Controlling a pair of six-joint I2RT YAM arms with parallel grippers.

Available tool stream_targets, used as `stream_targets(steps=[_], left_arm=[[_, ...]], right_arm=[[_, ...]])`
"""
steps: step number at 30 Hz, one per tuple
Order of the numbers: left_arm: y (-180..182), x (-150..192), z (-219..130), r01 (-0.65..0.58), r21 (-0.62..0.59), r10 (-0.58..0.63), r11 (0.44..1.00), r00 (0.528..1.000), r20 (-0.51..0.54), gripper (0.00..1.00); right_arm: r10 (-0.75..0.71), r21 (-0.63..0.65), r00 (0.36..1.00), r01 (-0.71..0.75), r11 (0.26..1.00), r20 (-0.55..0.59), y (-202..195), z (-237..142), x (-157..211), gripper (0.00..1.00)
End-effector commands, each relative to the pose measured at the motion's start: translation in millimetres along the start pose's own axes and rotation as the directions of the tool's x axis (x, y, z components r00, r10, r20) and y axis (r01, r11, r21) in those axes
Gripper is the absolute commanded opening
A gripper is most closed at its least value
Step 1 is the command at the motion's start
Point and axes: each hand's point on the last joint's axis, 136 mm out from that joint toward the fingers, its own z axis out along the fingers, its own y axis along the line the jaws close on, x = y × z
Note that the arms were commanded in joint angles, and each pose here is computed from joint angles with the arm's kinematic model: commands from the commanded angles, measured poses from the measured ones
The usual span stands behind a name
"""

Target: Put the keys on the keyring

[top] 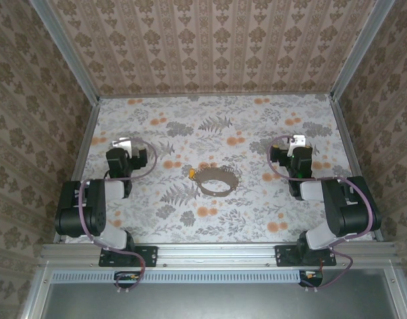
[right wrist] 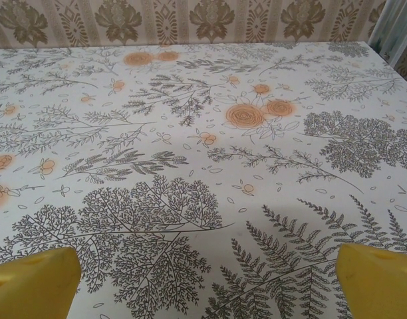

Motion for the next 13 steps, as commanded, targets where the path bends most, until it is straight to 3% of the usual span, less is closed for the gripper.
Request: stream_targets(steps=[1,13], left_arm=[[-2.0,-3.7,-1.0,-0.018,0.002,0.018,1.000,0.999,0.035,1.00],[-2.8,-3.2,-1.2,-0.022,-0.002,0.022,1.000,0.999,0.035,1.00]], right_arm=[[0.020,0.006,1.000,-0.020,1.000,0.021,-1.9,-0.2,-2.1,1.00],[0.018,-0.001,1.000,-0.018,1.000,0.022,-0.6,0.2,-3.5,1.00]])
